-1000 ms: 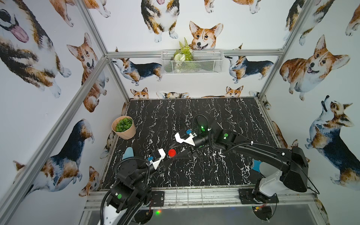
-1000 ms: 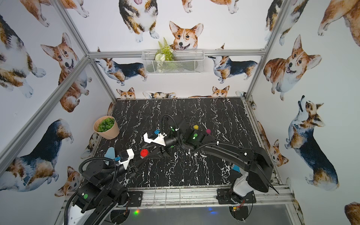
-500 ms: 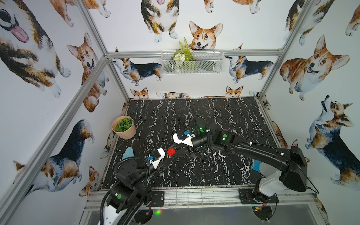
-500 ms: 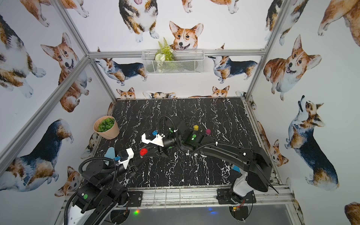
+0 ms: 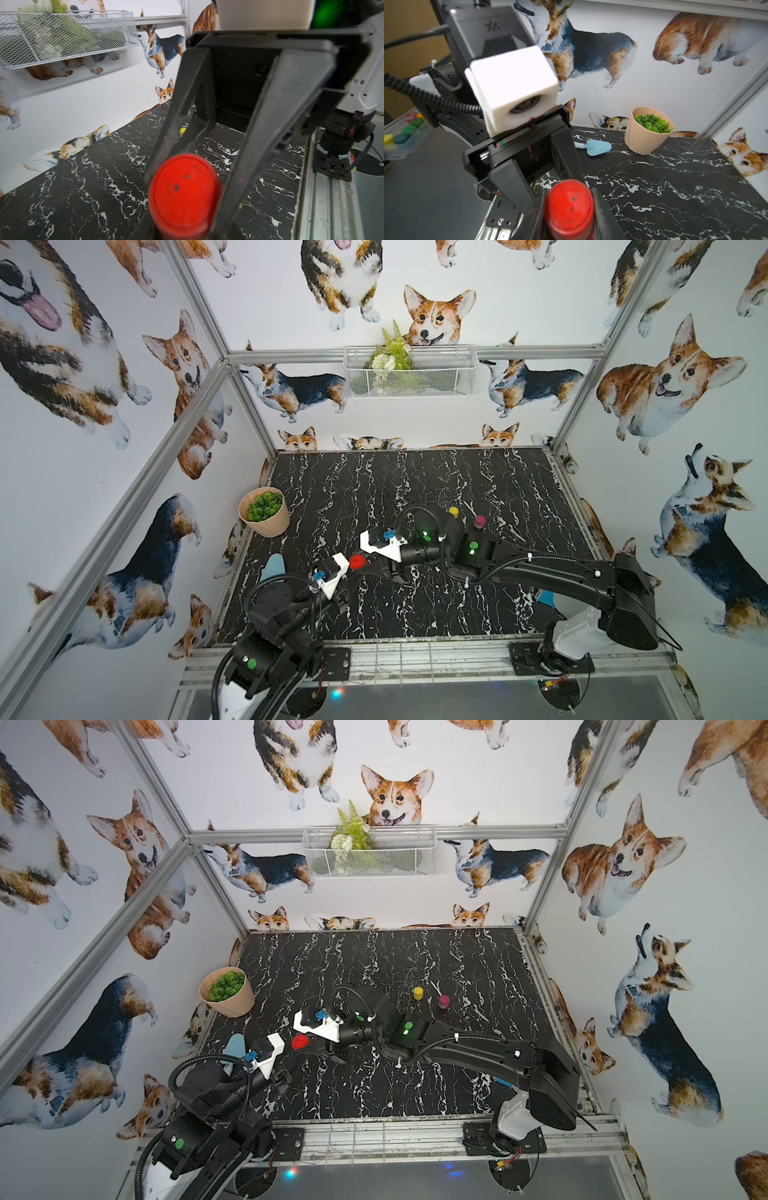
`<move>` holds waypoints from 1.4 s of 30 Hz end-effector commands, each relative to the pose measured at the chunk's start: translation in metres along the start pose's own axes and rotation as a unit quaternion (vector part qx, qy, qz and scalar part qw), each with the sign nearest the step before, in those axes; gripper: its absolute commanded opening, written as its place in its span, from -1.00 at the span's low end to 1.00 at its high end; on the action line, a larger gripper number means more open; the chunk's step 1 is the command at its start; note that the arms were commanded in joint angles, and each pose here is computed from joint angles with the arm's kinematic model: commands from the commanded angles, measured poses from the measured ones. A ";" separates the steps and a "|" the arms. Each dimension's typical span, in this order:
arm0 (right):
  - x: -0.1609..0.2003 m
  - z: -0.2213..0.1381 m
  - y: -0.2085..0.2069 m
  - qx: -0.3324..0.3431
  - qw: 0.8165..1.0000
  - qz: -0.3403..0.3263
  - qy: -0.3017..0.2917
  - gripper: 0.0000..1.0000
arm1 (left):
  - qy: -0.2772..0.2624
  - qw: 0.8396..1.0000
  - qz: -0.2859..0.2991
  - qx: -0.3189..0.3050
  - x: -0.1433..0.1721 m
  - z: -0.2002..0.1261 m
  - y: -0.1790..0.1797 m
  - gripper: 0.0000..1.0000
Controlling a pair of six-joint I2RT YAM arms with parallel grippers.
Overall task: Close the paint jar lid
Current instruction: Screw the lid onto the paint jar.
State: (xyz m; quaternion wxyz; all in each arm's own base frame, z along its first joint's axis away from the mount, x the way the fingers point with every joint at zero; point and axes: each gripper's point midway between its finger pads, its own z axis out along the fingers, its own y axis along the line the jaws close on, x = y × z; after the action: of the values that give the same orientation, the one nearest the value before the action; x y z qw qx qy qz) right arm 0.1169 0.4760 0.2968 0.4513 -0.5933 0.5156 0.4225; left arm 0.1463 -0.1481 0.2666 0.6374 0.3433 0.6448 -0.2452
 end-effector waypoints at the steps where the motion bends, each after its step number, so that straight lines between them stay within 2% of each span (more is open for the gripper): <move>1: 0.022 0.011 -0.031 0.121 0.992 0.018 0.034 -0.30 | -0.061 0.997 0.042 -0.023 -0.031 -0.007 0.007 -0.49; 8: 0.035 0.018 -0.056 0.222 0.972 0.074 0.032 -0.31 | -0.066 0.994 0.055 -0.072 -0.032 -0.014 0.020 -0.51; 13: 0.039 0.036 -0.051 0.263 0.961 0.076 0.045 -0.30 | -0.067 0.991 0.059 -0.097 -0.033 -0.017 0.028 -0.51; 20: 0.048 0.051 -0.044 0.305 0.946 0.105 0.047 -0.28 | -0.073 0.988 0.063 -0.124 -0.035 -0.023 0.036 -0.51; 23: 0.045 0.050 -0.044 0.302 0.946 0.110 0.038 -0.25 | -0.071 0.988 0.064 -0.125 -0.035 -0.023 0.036 -0.50; 25: 0.044 0.048 -0.044 0.302 0.946 0.109 0.035 -0.15 | -0.068 0.988 0.063 -0.124 -0.033 -0.022 0.036 -0.51; 29: 0.033 0.040 -0.040 0.288 0.952 0.107 0.018 0.41 | -0.059 0.989 0.062 -0.120 -0.030 -0.019 0.036 -0.51; 33: 0.023 0.022 -0.038 0.274 0.956 0.105 0.012 0.77 | -0.046 0.991 0.061 -0.114 -0.025 -0.014 0.036 -0.51; 35: 0.018 0.008 -0.039 0.267 0.957 0.113 0.007 0.85 | -0.038 0.991 0.059 -0.115 -0.022 -0.011 0.037 -0.51; 38: 0.009 -0.007 -0.026 0.210 0.970 0.122 -0.006 0.91 | -0.028 0.991 0.058 -0.114 -0.019 -0.008 0.038 -0.51; 40: 0.001 -0.014 -0.005 0.128 0.985 0.117 -0.015 0.97 | -0.022 0.992 0.056 -0.113 -0.017 -0.006 0.038 -0.51; 42: -0.003 -0.025 0.005 0.096 0.990 0.106 -0.013 1.00 | -0.021 0.992 0.054 -0.108 -0.016 -0.005 0.037 -0.51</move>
State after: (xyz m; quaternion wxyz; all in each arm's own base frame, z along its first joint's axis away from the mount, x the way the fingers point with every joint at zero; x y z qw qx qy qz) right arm 0.1481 0.4598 0.3024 0.5229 -0.4103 0.6502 0.3681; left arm 0.1729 -0.1187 0.2722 0.6788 0.2964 0.6575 -0.1383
